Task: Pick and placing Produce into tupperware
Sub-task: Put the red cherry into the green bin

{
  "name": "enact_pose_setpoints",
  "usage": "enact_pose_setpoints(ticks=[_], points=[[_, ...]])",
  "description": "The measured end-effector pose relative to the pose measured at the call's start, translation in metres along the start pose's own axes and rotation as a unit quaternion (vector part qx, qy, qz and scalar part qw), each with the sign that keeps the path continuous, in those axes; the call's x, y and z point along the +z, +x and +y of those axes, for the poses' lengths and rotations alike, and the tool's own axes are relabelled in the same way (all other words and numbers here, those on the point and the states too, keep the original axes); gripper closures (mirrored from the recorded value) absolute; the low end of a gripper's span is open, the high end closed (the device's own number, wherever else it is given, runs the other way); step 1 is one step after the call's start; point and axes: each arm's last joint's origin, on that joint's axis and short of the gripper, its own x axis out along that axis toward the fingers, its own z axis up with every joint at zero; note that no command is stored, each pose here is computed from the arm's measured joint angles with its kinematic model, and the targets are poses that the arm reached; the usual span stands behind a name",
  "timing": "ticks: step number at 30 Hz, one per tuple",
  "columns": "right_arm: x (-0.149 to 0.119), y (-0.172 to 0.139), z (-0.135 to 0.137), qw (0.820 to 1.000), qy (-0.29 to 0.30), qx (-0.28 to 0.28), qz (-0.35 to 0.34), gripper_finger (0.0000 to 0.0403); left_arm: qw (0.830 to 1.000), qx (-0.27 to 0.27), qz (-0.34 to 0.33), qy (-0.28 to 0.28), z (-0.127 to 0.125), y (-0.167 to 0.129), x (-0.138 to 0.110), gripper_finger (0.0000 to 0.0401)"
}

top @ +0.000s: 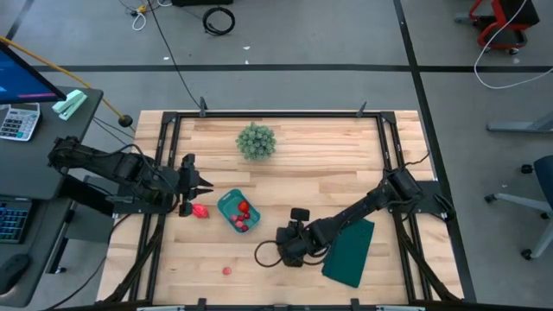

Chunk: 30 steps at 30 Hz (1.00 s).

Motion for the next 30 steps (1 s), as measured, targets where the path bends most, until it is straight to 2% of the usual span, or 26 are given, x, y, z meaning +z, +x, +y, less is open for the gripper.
enact_pose_setpoints(ticks=[5, 14, 22, 26, 30], points=[[-0.004, -0.003, 0.008, 0.998, 0.039, 0.036, 0.020, 0.0251, 1.000, 0.002, 0.013, 0.004, 0.000, 0.000, -0.003, 0.0327], [-0.019, -0.011, 0.014, 0.998, 0.007, 0.013, 0.056, 0.0251, 1.000, 0.002, 0.012, 0.004, 0.000, 0.000, -0.003, 0.0334], [-0.020, -0.011, 0.013, 0.998, 0.012, 0.012, 0.063, 0.0253, 1.000, 0.002, 0.012, 0.003, 0.000, 0.000, -0.003, 0.0328], [-0.020, -0.011, 0.013, 0.998, 0.013, 0.013, 0.065, 0.0271, 1.000, 0.002, 0.013, 0.003, 0.000, 0.000, -0.003, 0.0333], [-0.020, -0.011, 0.014, 0.997, 0.031, 0.014, 0.067, 0.0309, 1.000, 0.002, 0.012, 0.003, 0.000, 0.000, -0.003, 0.0337]])
